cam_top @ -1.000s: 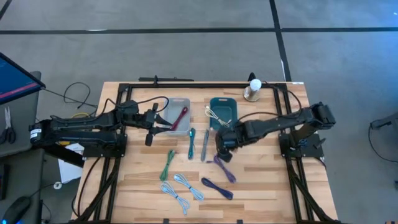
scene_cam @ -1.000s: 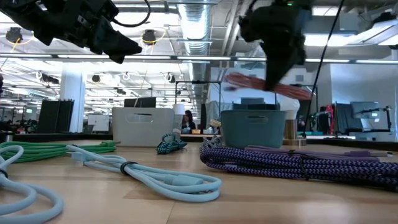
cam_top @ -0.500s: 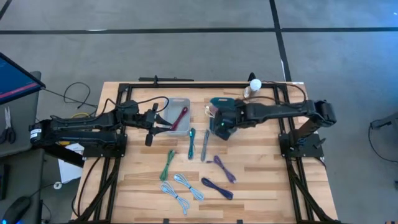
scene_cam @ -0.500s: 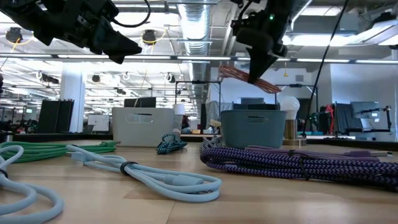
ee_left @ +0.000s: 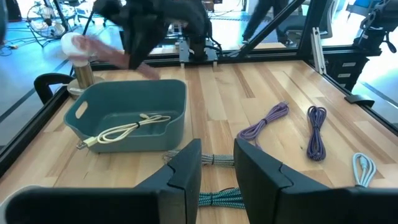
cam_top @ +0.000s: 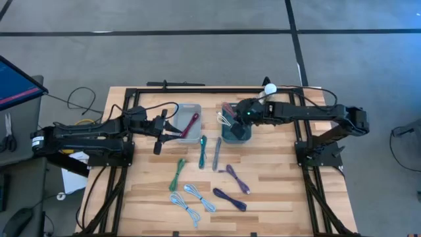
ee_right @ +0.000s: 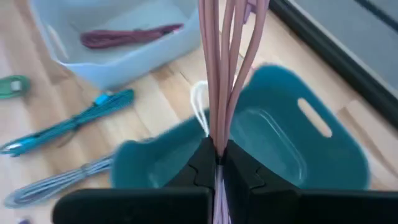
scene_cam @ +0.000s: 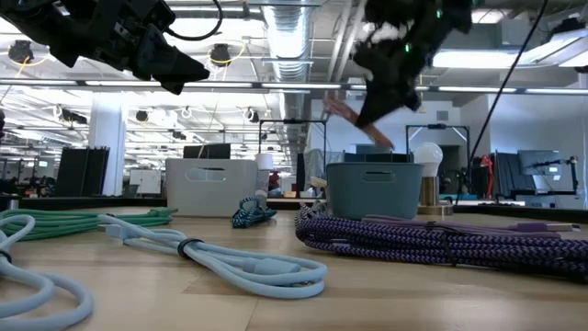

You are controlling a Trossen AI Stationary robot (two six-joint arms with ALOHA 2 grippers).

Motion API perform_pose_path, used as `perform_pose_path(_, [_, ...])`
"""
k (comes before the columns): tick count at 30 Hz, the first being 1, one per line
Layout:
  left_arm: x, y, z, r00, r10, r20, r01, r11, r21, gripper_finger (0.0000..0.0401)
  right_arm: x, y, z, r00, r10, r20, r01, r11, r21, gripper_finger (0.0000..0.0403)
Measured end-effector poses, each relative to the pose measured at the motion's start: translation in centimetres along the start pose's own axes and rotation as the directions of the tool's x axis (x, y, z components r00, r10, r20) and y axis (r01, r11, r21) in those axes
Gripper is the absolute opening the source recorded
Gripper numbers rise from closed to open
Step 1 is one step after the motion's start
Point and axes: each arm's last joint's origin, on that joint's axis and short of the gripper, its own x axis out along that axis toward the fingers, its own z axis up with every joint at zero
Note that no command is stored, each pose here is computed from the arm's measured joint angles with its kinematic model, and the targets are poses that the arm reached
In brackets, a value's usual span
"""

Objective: Pick & Place USB Port
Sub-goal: Put the pink charger cable into the blue bin

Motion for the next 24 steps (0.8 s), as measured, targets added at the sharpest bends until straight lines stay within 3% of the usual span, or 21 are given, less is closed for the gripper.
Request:
perform_pose_path(4, [0.0,0.0,0.0,1.0,0.0,0.0,0.0,1.0,0.0,0.0095,1.4,-1.3,-1.6,1.0,-0.018,-0.022,0.02,0.998,0.068,0.0001])
perform_pose_path(11, [0.0,0.0,0.0,1.0,0.0,0.0,0.0,1.0,0.0,0.0095,2.8,-2.3,-3.2,0.997,0.078,-0.02,-0.074,0.985,0.157,0.0001])
perform_pose_path(24, [0.0,0.0,0.0,1.0,0.0,0.0,0.0,1.0,0.0,0.0095,4.8,-2.6,-4.5,0.985,0.122,-0.123,-0.096,0.975,0.198,0.0005])
